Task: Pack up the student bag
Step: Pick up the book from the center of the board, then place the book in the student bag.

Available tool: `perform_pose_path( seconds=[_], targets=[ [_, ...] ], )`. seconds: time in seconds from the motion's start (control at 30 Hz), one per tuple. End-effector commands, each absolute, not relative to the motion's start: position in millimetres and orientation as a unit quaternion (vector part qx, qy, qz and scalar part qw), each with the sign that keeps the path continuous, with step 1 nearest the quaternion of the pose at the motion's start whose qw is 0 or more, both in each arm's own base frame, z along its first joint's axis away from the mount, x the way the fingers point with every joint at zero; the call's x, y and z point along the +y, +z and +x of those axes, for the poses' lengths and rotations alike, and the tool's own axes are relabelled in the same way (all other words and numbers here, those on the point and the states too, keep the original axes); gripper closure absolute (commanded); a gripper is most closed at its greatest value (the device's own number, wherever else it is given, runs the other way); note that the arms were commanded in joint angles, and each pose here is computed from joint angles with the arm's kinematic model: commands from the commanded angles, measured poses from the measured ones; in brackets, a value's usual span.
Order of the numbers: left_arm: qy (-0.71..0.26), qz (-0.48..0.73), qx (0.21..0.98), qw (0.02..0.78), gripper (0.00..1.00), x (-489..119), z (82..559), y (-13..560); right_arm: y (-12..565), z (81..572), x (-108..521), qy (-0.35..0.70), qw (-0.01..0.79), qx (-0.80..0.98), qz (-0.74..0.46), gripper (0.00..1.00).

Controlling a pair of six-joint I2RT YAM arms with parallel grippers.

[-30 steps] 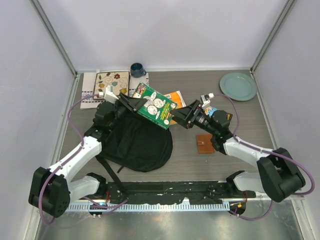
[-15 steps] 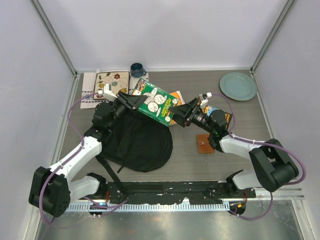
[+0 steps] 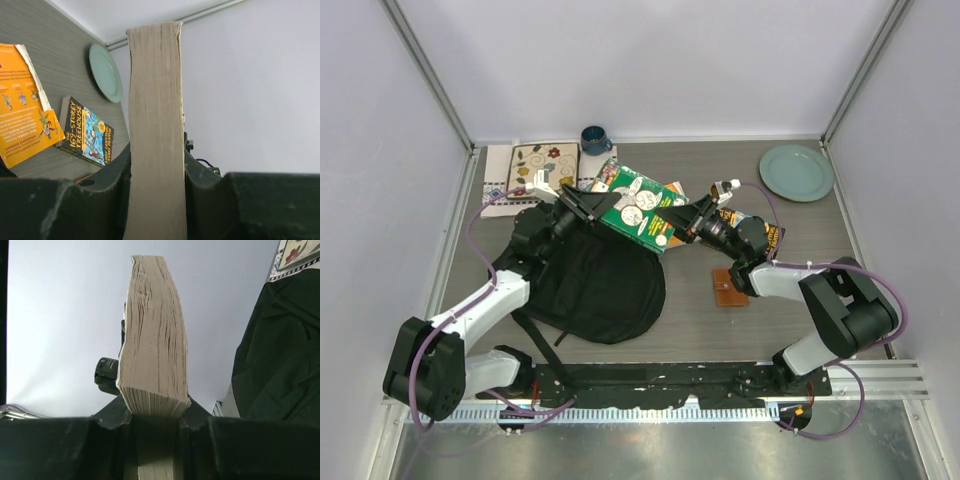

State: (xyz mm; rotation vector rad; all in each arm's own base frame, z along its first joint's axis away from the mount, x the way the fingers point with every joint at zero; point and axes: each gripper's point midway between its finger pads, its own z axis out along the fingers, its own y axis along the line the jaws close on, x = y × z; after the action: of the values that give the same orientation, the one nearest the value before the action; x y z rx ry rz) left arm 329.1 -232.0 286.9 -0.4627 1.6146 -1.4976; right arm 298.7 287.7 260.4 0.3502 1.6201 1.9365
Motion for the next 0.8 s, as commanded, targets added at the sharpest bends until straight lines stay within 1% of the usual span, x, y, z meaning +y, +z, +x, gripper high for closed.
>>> perform_pose_path(
  seconds=[0.0,0.03,0.07,0.1,0.13,0.17,0.2,0.23,0.27,0.3,0.37,0.4,0.43,0.47,0.5,0.53,0.6,0.67,0.77],
  targets=[
    [-0.625,-0.151,0.607,0.468,0.81,-231.7,324.3,327.3,305.9,285.9,279.8,0.766,0.336,0.541,0.090,0.99],
    [-0.605,-0.145,0.634,0.459,0.52,-234.4,326.0,313.1,300.3,287.1,279.5,0.757,0.340,0.550,0.092,0.99],
    [-0.596,-0.136,0.642,0.463,0.44,-235.4,328.4,317.5,300.5,283.8,275.1,0.751,0.347,0.554,0.092,0.99],
    [-0.569,-0.139,0.677,0.446,0.33,-236.4,329.1,297.9,287.1,293.0,269.6,0.728,0.351,0.577,0.115,1.00],
    [-0.540,-0.117,0.699,0.455,0.17,-235.4,329.2,289.1,280.8,295.6,264.5,0.709,0.370,0.590,0.116,0.99],
    [-0.522,-0.109,0.712,0.457,0.13,-234.8,330.9,289.9,269.0,296.8,257.8,0.688,0.378,0.606,0.127,0.99],
    [-0.486,-0.104,0.751,0.434,0.08,-234.4,325.4,265.6,258.0,303.8,243.3,0.651,0.386,0.633,0.161,0.99],
    [-0.453,-0.079,0.773,0.438,0.04,-232.1,323.1,253.8,246.7,309.1,234.7,0.610,0.411,0.659,0.156,0.99],
    [-0.422,-0.075,0.786,0.446,0.02,-227.4,325.0,249.1,236.7,313.2,225.7,0.574,0.420,0.682,0.170,0.99],
    [-0.394,-0.058,0.814,0.422,0.00,-231.4,311.8,228.8,218.7,314.4,205.5,0.512,0.426,0.716,0.209,1.00],
    [-0.350,-0.021,0.836,0.421,0.00,-238.9,299.6,212.9,218.7,317.1,185.3,0.450,0.466,0.734,0.204,1.00],
    [-0.333,-0.010,0.850,0.409,0.00,-240.4,291.0,201.5,203.7,312.8,174.9,0.415,0.456,0.758,0.214,0.99],
    [-0.322,0.000,0.854,0.408,0.00,-243.0,286.3,196.2,215.4,315.3,160.6,0.392,0.483,0.749,0.228,0.99],
    [-0.315,0.027,0.861,0.397,0.00,-253.9,273.5,186.3,214.0,313.5,154.2,0.371,0.490,0.758,0.221,0.99],
    [-0.305,0.036,0.868,0.390,0.00,-256.4,267.6,178.9,202.8,312.0,139.8,0.330,0.490,0.770,0.240,0.99],
    [-0.304,0.047,0.871,0.383,0.00,-261.5,262.4,173.8,206.2,310.9,128.0,0.307,0.503,0.768,0.252,0.99],
    [-0.300,0.069,0.880,0.362,0.00,-272.8,250.1,158.9,200.5,306.7,115.7,0.277,0.506,0.775,0.259,1.00],
    [-0.289,0.082,0.885,0.356,0.01,-279.2,244.0,150.5,203.3,304.5,109.9,0.270,0.513,0.772,0.261,1.00],
    [-0.286,0.108,0.888,0.343,0.05,-287.5,238.4,141.2,208.2,302.9,108.7,0.270,0.516,0.771,0.259,0.99]
  ],
)
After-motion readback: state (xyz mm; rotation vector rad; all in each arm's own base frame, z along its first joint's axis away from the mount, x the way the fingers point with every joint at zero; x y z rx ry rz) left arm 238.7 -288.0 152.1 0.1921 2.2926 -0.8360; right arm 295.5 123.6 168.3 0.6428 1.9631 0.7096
